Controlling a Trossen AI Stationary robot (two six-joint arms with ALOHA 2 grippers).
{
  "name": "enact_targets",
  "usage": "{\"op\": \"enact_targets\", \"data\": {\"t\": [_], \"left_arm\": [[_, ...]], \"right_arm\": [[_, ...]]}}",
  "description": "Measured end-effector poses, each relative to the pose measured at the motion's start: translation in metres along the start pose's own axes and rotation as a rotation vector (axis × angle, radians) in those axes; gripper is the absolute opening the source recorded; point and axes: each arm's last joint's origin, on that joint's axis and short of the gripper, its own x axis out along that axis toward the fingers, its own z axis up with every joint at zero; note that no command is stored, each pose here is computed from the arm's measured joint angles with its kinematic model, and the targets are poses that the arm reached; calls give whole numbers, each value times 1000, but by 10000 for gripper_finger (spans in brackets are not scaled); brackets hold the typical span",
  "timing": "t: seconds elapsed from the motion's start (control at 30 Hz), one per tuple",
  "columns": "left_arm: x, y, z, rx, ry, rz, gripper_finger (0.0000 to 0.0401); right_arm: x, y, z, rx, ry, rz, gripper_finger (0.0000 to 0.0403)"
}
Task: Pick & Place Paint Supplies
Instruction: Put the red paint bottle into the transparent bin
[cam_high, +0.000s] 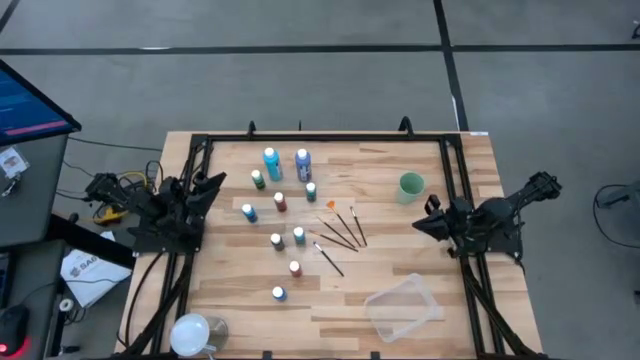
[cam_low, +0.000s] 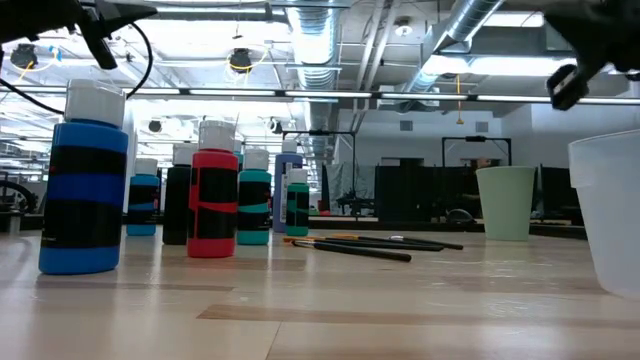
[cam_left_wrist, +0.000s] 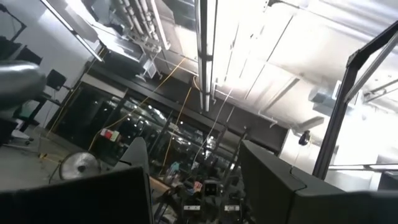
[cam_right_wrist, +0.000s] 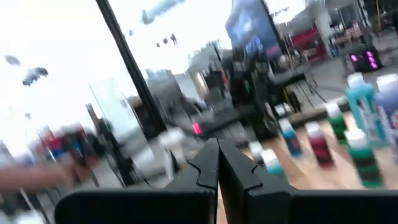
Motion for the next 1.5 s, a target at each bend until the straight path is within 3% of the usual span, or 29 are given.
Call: {"op": "enact_targets", "data": {"t": [0.27,0.43,0.6,0.77,0.9,1.1,1.33,1.5], "left_arm": [[0,0,3,-13,-30,-5,132],[0,0,8,-75,-69,-1,132],[0,0,11,-124,-93,-4,132],[-1,1,12,-134,-107,33,132],[-1,4,14,-246,-135,137,132],[-1,4,15,-295,-149,134,132],[-2,4,17,-308,-163,120,132],[-2,4,17,-316,-164,105,132]], "right_arm": [[-6,9,34,138,-323,106,0],[-9,15,58,68,-415,64,0],[-12,21,90,6,-469,-93,13],[-7,32,120,-125,-380,-234,76],[6,44,142,-257,-264,-352,144],[37,63,167,-408,-118,-525,239],[87,77,180,-522,-26,-689,259],[126,73,184,-530,4,-764,259]]}}
